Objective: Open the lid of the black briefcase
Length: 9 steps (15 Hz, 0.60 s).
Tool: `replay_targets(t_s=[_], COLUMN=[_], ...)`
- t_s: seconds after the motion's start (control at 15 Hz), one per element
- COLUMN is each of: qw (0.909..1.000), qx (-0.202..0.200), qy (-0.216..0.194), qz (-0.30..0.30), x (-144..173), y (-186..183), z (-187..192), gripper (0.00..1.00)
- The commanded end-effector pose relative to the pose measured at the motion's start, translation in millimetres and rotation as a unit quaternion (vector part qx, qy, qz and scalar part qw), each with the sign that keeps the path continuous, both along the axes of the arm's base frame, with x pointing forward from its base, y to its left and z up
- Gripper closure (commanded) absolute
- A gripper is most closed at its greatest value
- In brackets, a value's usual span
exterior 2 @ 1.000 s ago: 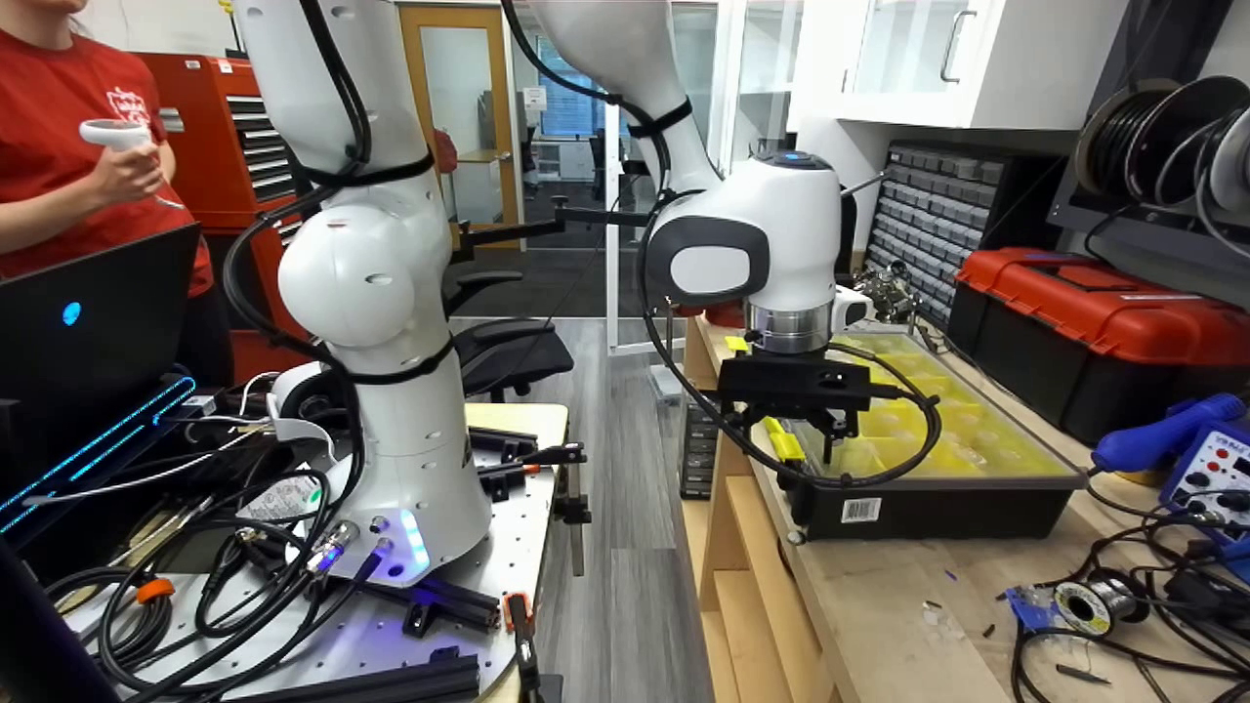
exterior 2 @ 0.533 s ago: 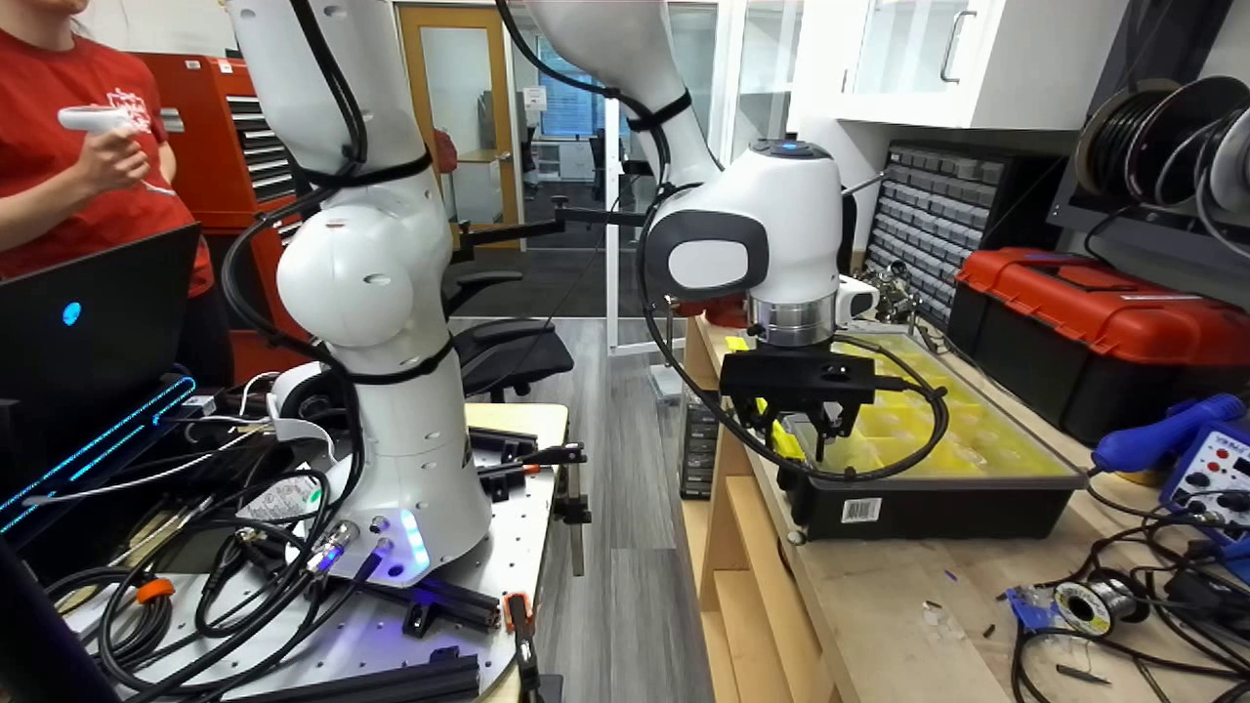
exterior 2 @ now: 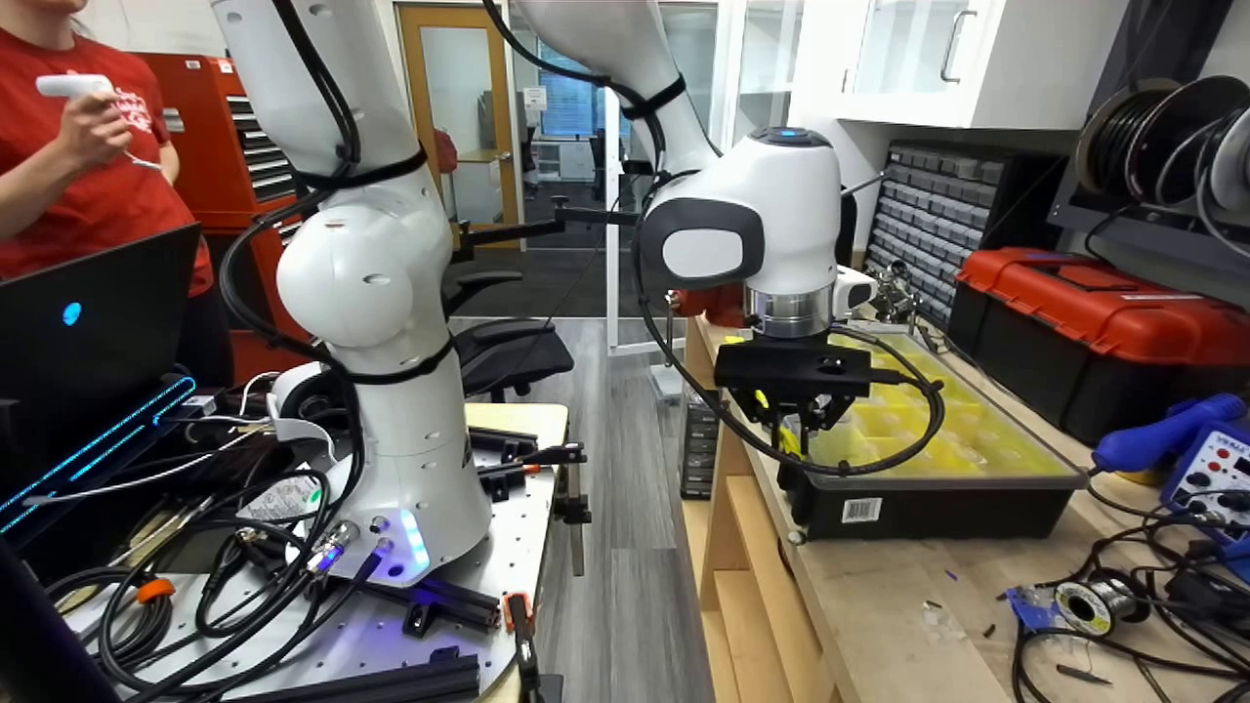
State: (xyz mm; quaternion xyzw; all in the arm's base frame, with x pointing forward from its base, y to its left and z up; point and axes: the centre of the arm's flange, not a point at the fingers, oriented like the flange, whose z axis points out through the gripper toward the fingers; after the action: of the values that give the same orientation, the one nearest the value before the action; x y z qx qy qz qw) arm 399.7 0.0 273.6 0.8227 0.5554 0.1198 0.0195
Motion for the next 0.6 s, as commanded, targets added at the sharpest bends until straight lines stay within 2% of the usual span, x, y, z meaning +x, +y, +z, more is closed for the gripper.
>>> replay_targets(t_s=[0.0,0.53], qw=[0.9994,0.9982], qx=[0.000,-0.007], qy=[-0.033,-0.059], qz=[-0.014,-0.011], x=[-21.3,-5.5], y=[-15.9,-21.1], z=[21.3,50.6], gripper=[0.93,0.94])
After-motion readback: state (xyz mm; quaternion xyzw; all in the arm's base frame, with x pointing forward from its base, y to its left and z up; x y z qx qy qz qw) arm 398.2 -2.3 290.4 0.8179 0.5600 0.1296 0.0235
